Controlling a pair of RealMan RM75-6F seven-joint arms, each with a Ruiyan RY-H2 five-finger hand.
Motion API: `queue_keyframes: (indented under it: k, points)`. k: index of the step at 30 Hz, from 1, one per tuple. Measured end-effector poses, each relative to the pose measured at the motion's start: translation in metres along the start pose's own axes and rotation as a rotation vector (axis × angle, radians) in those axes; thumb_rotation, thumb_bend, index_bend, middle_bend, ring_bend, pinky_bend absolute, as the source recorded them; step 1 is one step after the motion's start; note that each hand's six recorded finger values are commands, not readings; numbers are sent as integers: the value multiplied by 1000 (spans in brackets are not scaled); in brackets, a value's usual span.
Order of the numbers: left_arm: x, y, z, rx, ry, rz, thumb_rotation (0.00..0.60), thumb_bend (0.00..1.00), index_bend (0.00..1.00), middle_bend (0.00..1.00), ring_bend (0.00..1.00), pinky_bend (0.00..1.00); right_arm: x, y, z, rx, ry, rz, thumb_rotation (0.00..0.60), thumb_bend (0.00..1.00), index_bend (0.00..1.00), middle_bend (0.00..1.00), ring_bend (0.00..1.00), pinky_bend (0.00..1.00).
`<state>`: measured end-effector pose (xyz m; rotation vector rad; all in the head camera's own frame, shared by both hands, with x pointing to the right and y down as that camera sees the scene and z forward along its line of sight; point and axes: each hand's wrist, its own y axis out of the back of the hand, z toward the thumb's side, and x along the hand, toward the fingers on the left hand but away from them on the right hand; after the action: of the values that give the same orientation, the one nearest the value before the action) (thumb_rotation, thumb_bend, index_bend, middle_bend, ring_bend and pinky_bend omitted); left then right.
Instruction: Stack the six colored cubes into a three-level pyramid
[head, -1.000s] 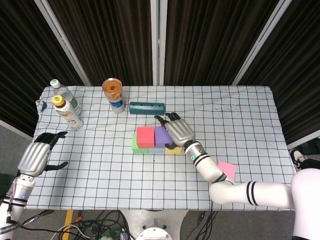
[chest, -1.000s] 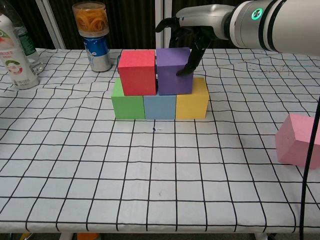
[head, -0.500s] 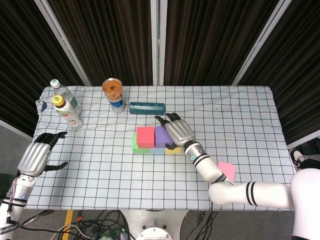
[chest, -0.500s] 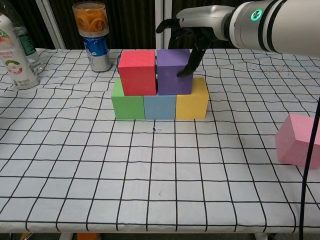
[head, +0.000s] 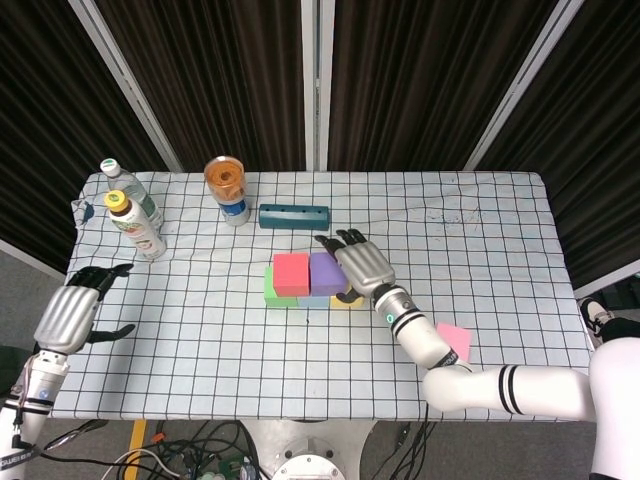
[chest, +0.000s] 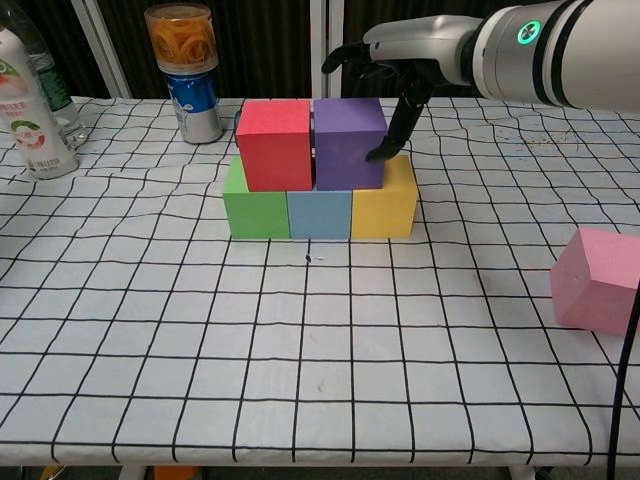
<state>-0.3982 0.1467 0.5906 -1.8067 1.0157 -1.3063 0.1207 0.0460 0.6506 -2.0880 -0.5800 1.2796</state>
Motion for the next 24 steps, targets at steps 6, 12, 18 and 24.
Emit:
queue_keyframes:
  k: [6,12,18,24]
  points:
    - [0,0,1,0,-3,-1,600,89,173,240,241,181,2,2,-7,-10,-14,-5,600,123,0,164,0,0]
    - [-1,1,1,3,-2,1,600,90,173,240,240,181,15,7,-21,-32,-32,-17,600,125,0,169,0,0]
    - [-1,1,3,6,-3,1,600,89,173,240,241,181,38,8,-39,-90,-40,-13,600,125,0,181,0,0]
    - [1,0,7,13,-8,-8,600,89,173,240,241,181,53,-2,-47,-150,-15,27,600,125,0,181,0,0]
